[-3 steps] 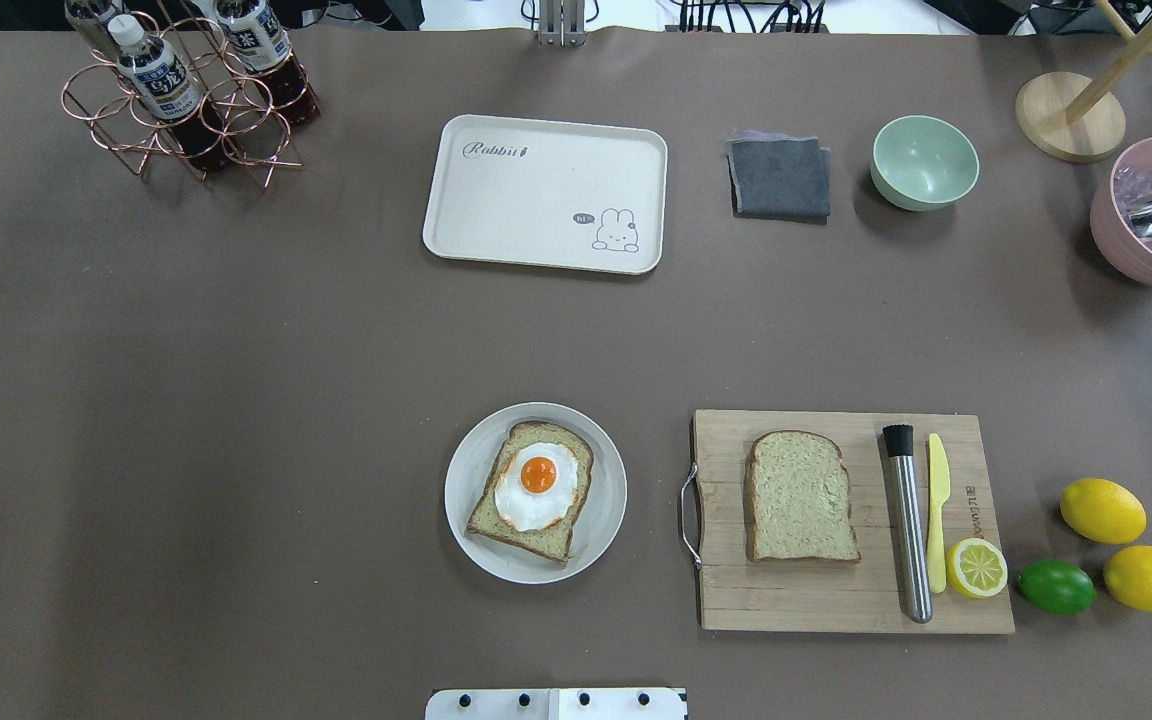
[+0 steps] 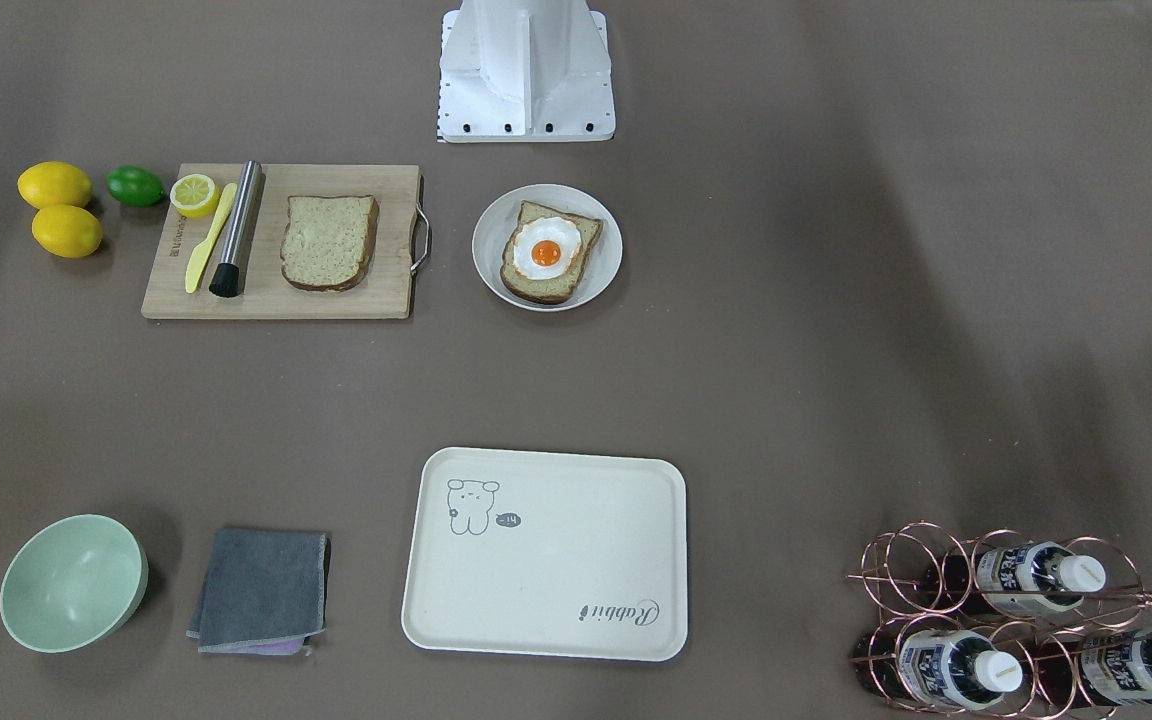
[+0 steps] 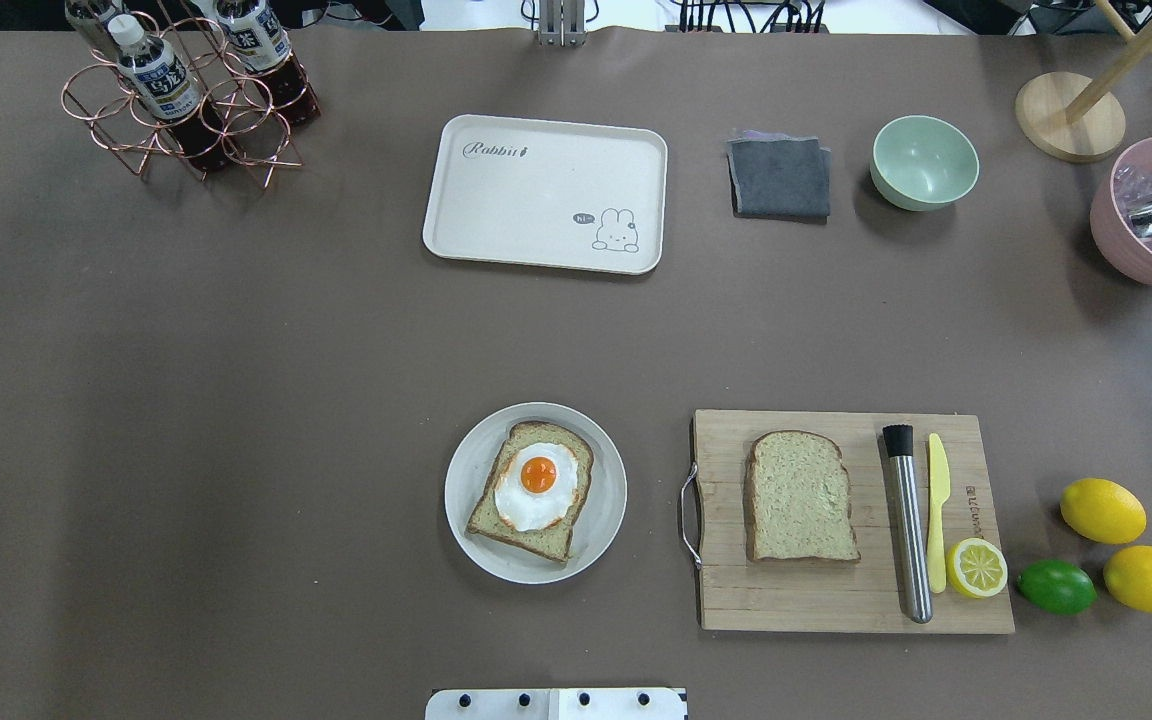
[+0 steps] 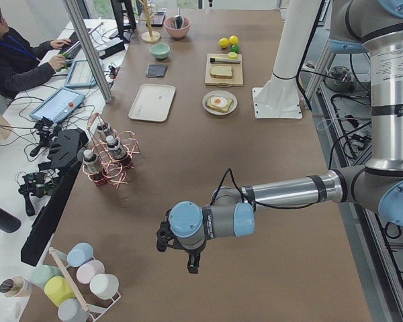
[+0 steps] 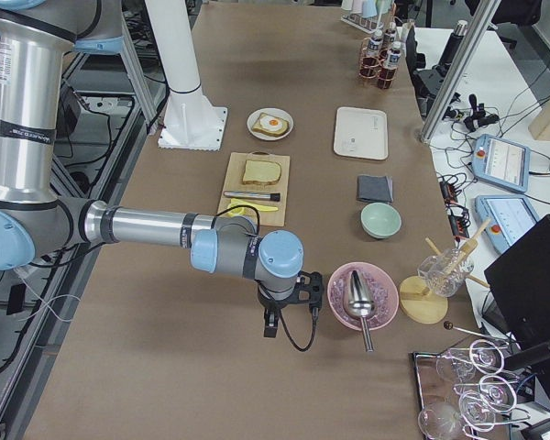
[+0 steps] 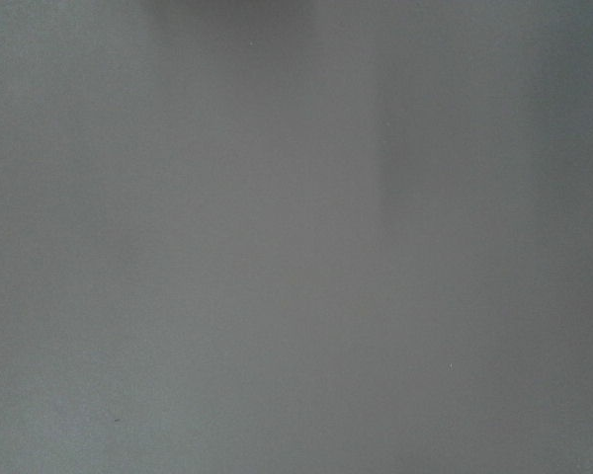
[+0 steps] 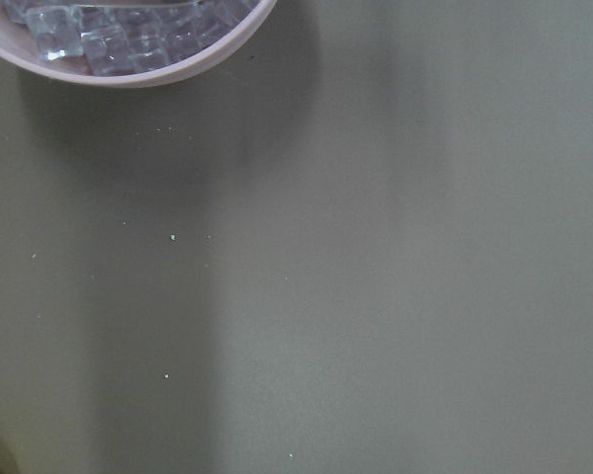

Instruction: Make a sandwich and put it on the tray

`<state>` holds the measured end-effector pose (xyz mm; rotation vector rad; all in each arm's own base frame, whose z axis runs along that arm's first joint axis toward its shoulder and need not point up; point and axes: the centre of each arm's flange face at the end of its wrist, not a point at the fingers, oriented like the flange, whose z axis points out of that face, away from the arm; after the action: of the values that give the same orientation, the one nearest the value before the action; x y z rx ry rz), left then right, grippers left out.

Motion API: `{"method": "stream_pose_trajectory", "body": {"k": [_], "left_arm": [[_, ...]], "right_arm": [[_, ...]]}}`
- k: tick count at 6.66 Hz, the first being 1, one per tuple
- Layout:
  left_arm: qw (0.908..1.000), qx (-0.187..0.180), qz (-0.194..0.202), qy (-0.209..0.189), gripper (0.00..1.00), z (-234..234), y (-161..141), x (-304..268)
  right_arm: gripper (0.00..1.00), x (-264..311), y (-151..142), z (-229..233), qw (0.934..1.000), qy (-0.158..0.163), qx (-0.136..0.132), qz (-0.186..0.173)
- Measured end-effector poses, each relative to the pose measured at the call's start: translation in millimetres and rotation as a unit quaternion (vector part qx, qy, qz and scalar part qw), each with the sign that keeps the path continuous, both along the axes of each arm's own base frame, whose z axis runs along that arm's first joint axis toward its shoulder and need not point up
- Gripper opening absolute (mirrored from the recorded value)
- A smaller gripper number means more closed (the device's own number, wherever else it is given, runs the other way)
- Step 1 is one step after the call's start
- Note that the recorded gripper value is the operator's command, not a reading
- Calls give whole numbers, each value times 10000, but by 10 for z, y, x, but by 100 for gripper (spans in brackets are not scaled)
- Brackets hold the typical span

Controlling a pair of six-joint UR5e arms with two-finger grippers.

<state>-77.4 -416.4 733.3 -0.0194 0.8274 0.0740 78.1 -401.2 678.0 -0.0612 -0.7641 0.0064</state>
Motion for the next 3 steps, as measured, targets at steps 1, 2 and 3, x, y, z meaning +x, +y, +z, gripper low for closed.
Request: {"method": "stream_pose_trajectory", "body": {"k": [1, 2, 3], "left_arm": [[10000, -1, 0, 1, 98, 1, 1, 0], [10000, -3, 0, 2, 98, 2, 3, 0], [10000, -4, 0, 0, 98, 3, 3, 0]], "right_arm": [[100, -3, -2, -1, 10000, 0, -1, -1], [100, -8, -4, 0, 10000, 0, -3, -6], [100, -11, -5, -1, 10000, -3, -2, -8]]}}
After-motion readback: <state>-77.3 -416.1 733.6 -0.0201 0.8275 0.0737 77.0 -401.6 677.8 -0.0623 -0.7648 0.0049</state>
